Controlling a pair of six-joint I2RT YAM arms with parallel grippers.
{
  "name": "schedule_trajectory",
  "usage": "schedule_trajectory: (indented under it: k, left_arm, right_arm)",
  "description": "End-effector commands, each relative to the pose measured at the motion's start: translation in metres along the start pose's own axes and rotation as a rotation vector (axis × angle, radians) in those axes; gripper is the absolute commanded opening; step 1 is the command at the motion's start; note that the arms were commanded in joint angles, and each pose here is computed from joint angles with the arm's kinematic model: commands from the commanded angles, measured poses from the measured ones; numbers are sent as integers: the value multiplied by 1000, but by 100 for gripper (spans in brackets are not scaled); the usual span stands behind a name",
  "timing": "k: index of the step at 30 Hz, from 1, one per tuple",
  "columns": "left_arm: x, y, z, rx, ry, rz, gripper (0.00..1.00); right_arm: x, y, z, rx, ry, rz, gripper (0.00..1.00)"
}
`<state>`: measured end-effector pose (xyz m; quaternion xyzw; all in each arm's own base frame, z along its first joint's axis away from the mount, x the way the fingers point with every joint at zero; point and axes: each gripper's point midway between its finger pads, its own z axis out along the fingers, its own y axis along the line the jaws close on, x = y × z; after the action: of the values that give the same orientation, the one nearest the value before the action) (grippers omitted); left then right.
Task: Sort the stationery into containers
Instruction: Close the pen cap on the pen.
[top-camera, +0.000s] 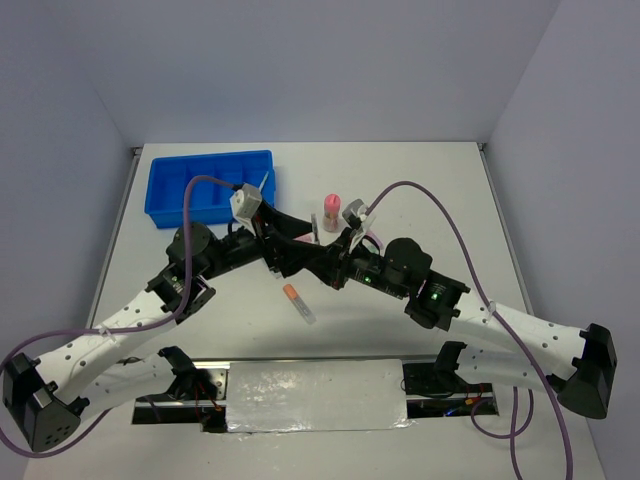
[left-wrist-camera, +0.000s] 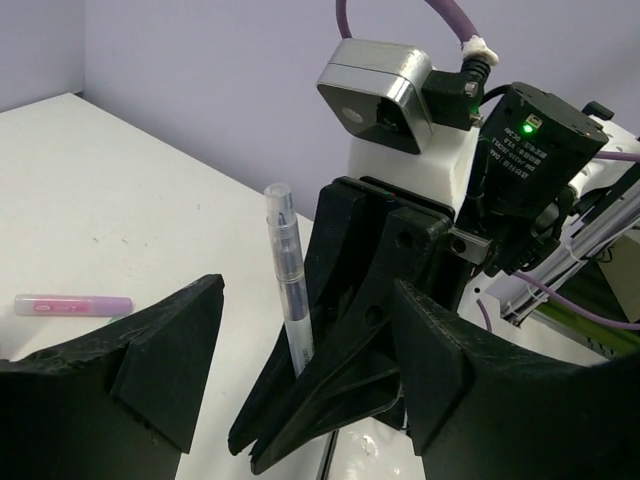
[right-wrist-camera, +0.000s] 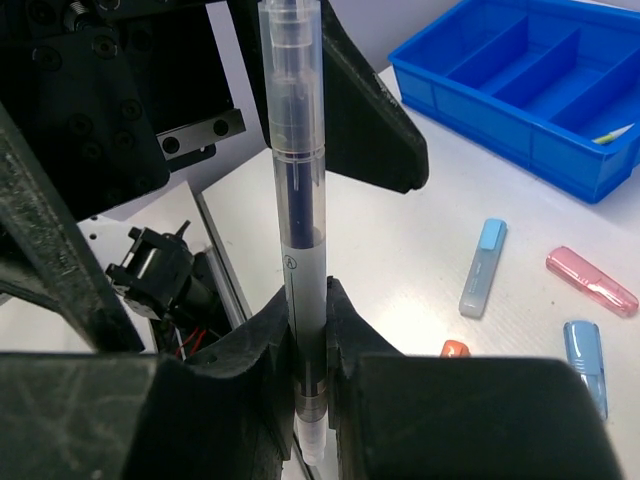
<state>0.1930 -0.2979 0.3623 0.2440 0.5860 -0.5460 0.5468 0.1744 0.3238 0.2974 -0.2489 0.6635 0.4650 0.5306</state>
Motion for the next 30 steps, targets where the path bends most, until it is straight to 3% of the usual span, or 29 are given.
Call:
schedule_trajectory:
  k: [1,9,15,27,30]
  left_arm:
    - [-32,-14,1,32,-90,60,79]
    - [-56,4,1,-99,-162,60,67]
    - [-62,3,0,-103,-191,48,60]
    - [-42,9,6,-94,-140,7,41]
    - [-33,8,8,-73,-119,-17,24]
  right_arm:
    - [-14,7,0,-17,-37,-1,0]
    - [-11,7,0,-25,-26,-2,0]
    - [-10,5,1,-12,-15,-11,0]
    - [-19,6,4,-9,-24,-21,0]
    - [-25,8,6,-11,-31,-32,0]
